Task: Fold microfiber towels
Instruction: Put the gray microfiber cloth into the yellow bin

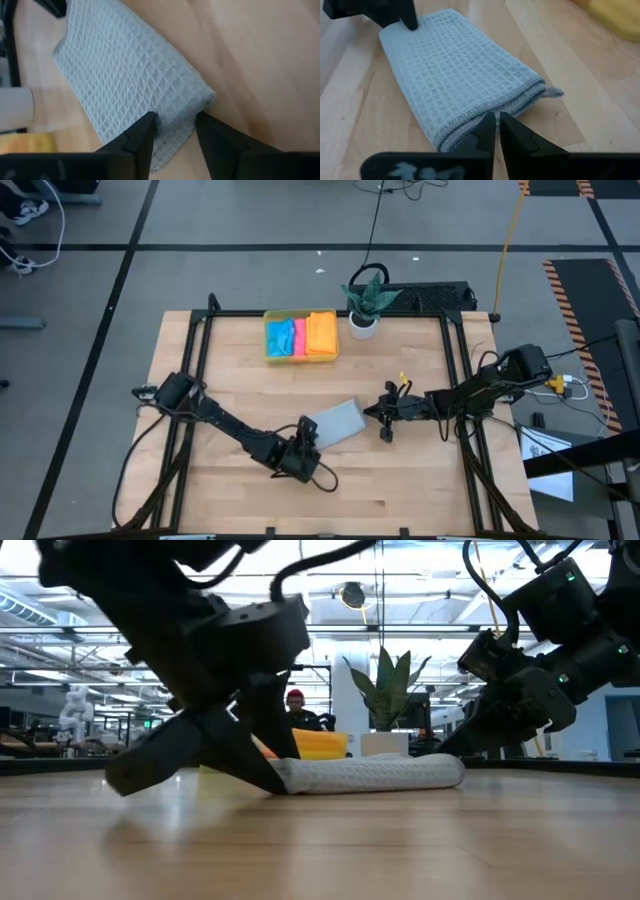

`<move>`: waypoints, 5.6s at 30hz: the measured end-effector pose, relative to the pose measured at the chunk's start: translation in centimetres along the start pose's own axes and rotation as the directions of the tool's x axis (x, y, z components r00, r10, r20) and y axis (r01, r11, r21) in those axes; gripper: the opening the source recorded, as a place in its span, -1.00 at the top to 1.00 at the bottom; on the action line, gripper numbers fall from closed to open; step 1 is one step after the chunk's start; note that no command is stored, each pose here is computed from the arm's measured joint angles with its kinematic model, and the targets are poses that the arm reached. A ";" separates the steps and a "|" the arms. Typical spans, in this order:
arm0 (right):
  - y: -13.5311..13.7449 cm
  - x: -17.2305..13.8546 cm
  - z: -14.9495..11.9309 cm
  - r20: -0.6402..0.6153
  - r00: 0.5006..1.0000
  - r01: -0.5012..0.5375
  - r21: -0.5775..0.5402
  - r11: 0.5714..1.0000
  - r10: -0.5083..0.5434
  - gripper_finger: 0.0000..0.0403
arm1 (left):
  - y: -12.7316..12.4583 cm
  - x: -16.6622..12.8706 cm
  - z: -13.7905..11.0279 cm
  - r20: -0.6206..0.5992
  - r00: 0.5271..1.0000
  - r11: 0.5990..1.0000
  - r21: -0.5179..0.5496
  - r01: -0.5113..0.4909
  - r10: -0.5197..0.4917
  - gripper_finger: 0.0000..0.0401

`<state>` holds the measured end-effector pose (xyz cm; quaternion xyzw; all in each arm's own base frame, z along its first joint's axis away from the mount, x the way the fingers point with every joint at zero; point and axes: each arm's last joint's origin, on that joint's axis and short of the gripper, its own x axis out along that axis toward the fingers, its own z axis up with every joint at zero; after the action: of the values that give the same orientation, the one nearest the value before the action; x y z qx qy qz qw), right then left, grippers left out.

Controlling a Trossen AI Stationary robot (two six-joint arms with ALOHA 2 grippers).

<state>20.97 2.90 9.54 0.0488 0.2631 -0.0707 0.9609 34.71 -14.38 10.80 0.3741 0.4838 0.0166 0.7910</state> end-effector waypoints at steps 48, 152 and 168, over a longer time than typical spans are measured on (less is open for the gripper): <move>9.7 4.5 6.6 -0.015 0.999 0.030 -0.490 0.871 -0.043 -0.02 | 8.3 -3.5 -0.1 0.224 0.961 0.854 -0.456 0.250 -0.161 0.81; 6.7 -4.3 4.2 0.086 0.992 -0.071 -0.208 0.976 0.091 0.08 | 23.5 -12.3 -9.2 -0.023 0.996 0.586 -0.810 0.030 -0.084 0.92; 4.8 -6.0 2.4 0.280 0.949 -0.116 -0.119 0.986 0.146 0.12 | 35.9 -10.4 -20.5 -0.453 0.867 0.362 -0.788 -0.498 0.207 0.92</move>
<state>17.88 7.95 14.93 0.0065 0.1198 0.0003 0.9928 25.33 19.21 35.31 -0.0059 0.4139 0.4894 0.7676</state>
